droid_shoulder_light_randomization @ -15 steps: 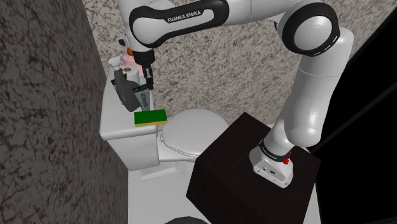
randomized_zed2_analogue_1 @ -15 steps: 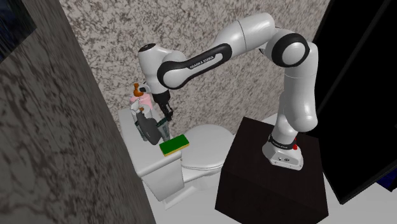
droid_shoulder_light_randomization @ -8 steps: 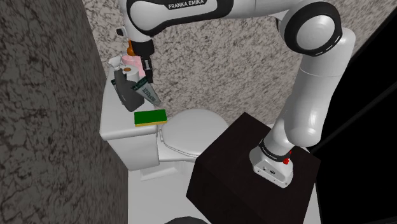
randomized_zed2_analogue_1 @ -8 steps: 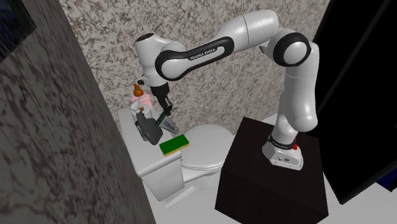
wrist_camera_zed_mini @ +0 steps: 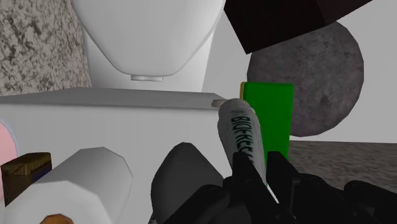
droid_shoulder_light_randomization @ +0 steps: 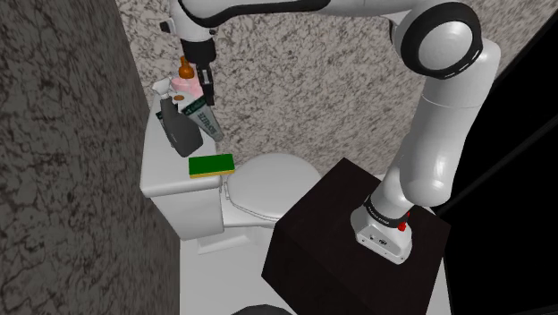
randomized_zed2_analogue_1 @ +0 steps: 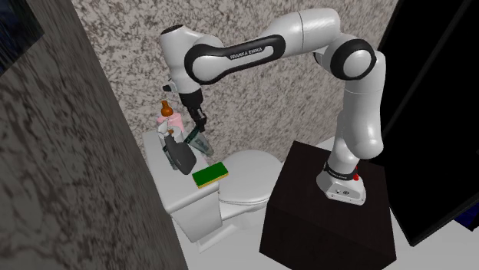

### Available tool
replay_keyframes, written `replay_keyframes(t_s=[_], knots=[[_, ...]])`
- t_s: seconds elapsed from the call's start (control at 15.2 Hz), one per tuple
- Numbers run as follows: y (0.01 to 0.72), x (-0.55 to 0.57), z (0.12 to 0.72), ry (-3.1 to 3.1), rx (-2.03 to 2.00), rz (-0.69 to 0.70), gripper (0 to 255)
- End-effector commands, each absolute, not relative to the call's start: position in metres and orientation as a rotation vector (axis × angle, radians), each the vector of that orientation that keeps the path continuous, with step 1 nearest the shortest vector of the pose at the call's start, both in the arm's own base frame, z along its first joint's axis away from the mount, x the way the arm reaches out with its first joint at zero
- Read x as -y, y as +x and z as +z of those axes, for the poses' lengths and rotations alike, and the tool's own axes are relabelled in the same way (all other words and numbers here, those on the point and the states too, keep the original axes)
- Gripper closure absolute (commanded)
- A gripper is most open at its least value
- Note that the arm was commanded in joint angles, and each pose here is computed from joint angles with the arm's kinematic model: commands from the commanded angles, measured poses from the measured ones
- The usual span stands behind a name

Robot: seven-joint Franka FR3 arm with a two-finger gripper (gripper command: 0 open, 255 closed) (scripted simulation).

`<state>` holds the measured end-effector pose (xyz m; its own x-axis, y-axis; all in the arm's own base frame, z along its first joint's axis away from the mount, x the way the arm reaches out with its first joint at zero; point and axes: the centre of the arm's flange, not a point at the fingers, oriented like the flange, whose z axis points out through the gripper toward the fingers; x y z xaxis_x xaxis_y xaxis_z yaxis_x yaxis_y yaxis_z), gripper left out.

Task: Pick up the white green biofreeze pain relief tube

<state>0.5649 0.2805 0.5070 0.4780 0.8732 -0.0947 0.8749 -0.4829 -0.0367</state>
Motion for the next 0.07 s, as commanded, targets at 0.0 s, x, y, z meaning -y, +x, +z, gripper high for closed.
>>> replay_keyframes(t_s=[0.0], knots=[[0.5649,-0.2803,0.5107,2.686,-1.589,-0.157,255]])
